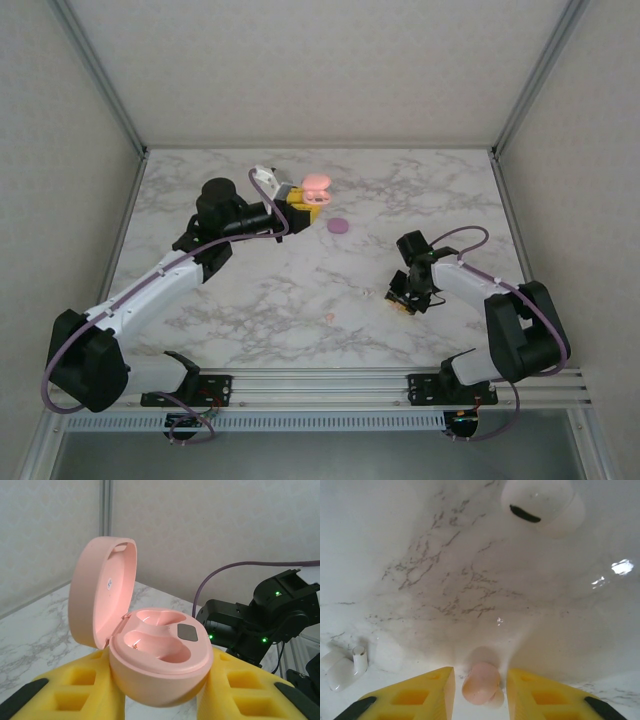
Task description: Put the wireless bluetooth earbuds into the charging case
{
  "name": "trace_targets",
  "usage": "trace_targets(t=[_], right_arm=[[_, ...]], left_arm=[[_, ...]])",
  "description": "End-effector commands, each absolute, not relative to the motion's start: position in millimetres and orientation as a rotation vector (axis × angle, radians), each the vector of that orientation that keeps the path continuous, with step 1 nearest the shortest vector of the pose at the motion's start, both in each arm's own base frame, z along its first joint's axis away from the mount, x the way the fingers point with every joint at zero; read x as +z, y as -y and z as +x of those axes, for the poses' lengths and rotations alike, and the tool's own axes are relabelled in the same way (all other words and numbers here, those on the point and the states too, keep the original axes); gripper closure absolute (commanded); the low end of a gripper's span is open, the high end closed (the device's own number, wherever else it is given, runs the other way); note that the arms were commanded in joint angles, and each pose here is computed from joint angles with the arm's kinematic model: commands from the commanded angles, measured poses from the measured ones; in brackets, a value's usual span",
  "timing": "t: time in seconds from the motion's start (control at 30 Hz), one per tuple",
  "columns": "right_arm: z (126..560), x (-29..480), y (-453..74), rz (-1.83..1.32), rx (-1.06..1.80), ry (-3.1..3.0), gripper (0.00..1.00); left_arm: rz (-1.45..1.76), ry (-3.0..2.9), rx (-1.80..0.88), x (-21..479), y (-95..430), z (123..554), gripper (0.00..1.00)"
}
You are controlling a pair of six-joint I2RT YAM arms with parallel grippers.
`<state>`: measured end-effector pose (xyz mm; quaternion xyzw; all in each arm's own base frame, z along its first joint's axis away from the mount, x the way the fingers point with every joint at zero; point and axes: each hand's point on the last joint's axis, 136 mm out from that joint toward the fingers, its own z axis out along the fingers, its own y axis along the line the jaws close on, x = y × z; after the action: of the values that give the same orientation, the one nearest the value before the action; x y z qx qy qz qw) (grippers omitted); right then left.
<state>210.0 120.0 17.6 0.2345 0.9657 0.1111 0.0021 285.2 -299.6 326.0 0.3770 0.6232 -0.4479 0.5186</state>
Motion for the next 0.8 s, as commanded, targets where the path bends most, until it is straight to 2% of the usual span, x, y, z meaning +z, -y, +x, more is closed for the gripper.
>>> trace_targets(t=[0.0,0.47,0.57,0.77], right_arm=[[211.5,16.2,-115.4,0.731,0.289,-3.020,0.70],[212.5,13.6,-116.6,0.656,0.263,-3.051,0.77],[211.8,12.8,-116.1,0.636,0.240,-3.064,0.74],[211.6,12.6,-111.9,0.619,0.180,-3.065,0.74]], left_arm=[[0.921,-1.430,-1.071,349.6,298.8,277.5,0.76],[0.920,-1.440,-1.074,348.8,299.2,277.6,0.75],[0.919,-1.441,-1.073,348.6,299.1,277.9,0.75],[0.923,-1.442,-1.079,348.2,300.4,277.8,0.75]])
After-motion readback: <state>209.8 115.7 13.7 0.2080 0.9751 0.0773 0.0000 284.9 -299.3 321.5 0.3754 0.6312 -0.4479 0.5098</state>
